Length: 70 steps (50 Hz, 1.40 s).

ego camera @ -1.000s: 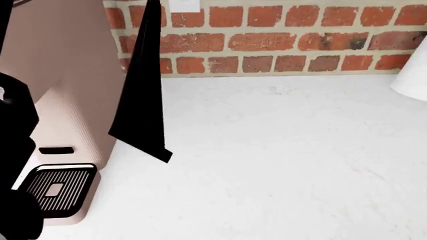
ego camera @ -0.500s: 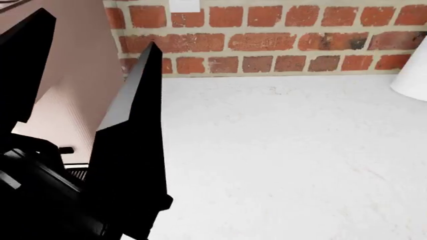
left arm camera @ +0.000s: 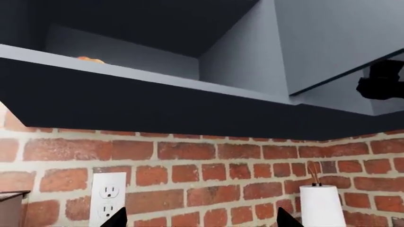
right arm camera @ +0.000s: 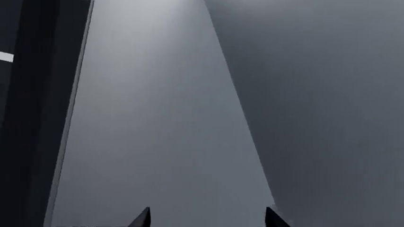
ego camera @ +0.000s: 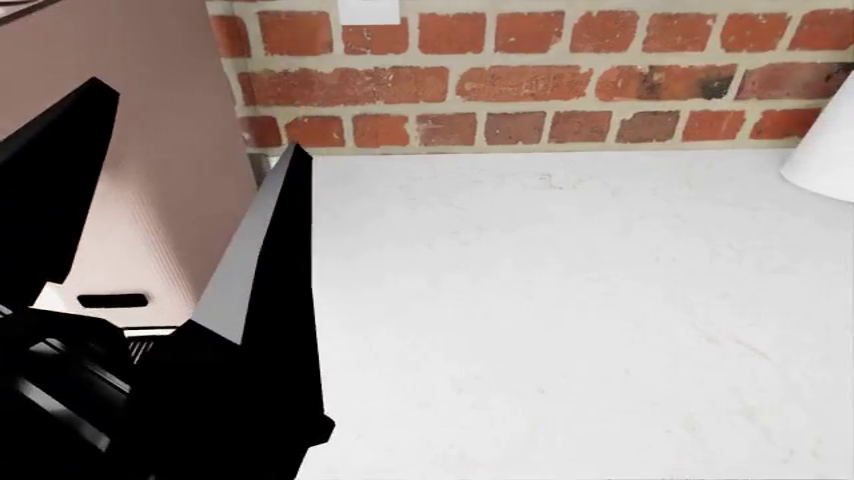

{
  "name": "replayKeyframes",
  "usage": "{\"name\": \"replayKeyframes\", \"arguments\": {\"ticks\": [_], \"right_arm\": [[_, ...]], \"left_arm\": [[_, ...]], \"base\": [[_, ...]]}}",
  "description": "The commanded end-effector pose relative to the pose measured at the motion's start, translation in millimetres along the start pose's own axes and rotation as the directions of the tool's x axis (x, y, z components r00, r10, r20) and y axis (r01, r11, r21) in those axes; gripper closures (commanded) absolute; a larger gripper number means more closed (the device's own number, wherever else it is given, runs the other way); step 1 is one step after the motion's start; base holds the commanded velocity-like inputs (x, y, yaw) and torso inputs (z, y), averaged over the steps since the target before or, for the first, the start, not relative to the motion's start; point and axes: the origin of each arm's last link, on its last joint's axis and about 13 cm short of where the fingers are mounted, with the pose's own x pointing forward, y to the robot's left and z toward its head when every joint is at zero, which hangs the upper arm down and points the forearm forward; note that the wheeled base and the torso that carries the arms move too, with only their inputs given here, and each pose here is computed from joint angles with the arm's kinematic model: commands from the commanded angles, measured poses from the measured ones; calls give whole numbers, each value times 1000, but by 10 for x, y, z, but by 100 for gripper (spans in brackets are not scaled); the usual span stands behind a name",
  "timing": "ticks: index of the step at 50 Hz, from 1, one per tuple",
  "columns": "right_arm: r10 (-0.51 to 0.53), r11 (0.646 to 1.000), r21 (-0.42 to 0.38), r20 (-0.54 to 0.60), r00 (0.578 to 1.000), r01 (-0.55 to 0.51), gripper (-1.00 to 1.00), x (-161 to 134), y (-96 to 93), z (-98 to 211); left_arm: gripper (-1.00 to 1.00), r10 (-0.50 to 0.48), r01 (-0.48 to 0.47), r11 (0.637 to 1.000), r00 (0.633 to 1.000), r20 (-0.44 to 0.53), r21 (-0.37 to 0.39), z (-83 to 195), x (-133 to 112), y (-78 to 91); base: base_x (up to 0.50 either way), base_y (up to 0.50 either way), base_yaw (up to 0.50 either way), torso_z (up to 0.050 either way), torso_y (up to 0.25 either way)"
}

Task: Pick the peach, banana from the counter and place them in the cabinet. Then close the cabinet.

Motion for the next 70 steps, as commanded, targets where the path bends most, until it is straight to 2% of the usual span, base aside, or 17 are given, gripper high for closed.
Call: {"name": "replayKeyframes", "arguments": {"ticks": [1, 7, 10, 12, 16, 21, 26, 31, 34, 42, 52, 56, 60, 62, 64, 66, 70], "right_arm": [[7, 995, 99, -123, 992, 6, -100, 612, 147, -96], [55, 987, 158, -128, 990, -35, -100, 823, 372, 39], [106, 961, 268, -129, 986, -68, -100, 885, 481, 155], [166, 928, 354, -106, 980, -119, -100, 867, 560, 259], [282, 818, 530, -32, 959, -223, -100, 831, 682, 505], [361, 699, 629, 102, 927, -341, -100, 769, 749, 829], [379, 625, 658, 215, 900, -420, -100, 740, 715, 1189], [413, 572, 656, 288, 864, -492, -100, 702, 723, 1497], [434, 560, 650, 299, 850, -514, -100, 684, 770, 1554], [460, 558, 645, 283, 842, -522, -100, 688, 916, 1451], [498, 515, 651, 302, 813, -558, -100, 623, 989, 1487], [539, 448, 680, 311, 782, -580, -100, 570, 1035, 1407], [593, 330, 726, 339, 731, -604, -100, 520, 1047, 1413], [614, 307, 728, 340, 712, -613, -100, 491, 1076, 1388], [633, 301, 726, 333, 699, -618, -100, 466, 1114, 1347], [651, 316, 717, 312, 692, -621, -100, 447, 1164, 1281], [680, 374, 691, 250, 689, -619, -100, 438, 1274, 1110]], "left_arm": [[-100, 10, -10, 1000, 1000, -7, 0, -14, -17, 16], [-100, 12, -12, 1000, 1000, -11, 1, -23, -14, 27], [-100, 13, -13, 1000, 1000, -13, -3, -39, -10, 36], [-100, 14, -14, 1000, 1000, -15, -6, -53, -4, 43], [-100, 16, -16, 1000, 1000, -18, -10, -61, -8, 42], [-100, 16, -16, 1000, 1000, -19, -15, -66, -17, 43], [-100, 18, -18, 1000, 1000, -19, -19, -72, -27, 48], [-100, 17, -17, 1000, 1000, -19, -23, -73, -36, 47], [-100, 16, -16, 1000, 1000, -17, -26, -72, -46, 49], [-100, 36, -35, 999, 999, 4, -33, -29, -139, 57], [-100, 36, -35, 999, 999, 29, -29, -5, -254, 59], [-100, 35, -34, 999, 999, 31, -32, -4, -256, 59], [-100, 35, -34, 999, 999, 29, -35, -12, -255, 54], [-100, 34, -33, 999, 999, 29, -36, -16, -254, 51], [-100, 33, -32, 999, 999, 29, -37, -18, -254, 50], [-100, 30, -29, 999, 999, 30, -37, -16, -255, 50], [-100, 25, -24, 999, 999, 32, -39, -12, -262, 52]], "base": [[11, 0, 7, 11, 0], [14, 0, 10, 9, 0], [16, 2, 14, 10, 0], [16, 2, 14, 7, 0], [16, 2, 13, 8, 0], [14, 3, 12, 9, 0], [5, 2, 9, 4, 0], [14, 3, 12, 9, 0], [15, 4, 13, 8, 0], [4, 1, 3, 3, 0], [0, 0, 0, 0, 0], [0, 0, 0, 0, 0], [0, 0, 0, 0, 0], [0, 0, 0, 0, 0], [0, 0, 0, 0, 0], [0, 0, 0, 0, 0], [0, 0, 0, 0, 0]]}}
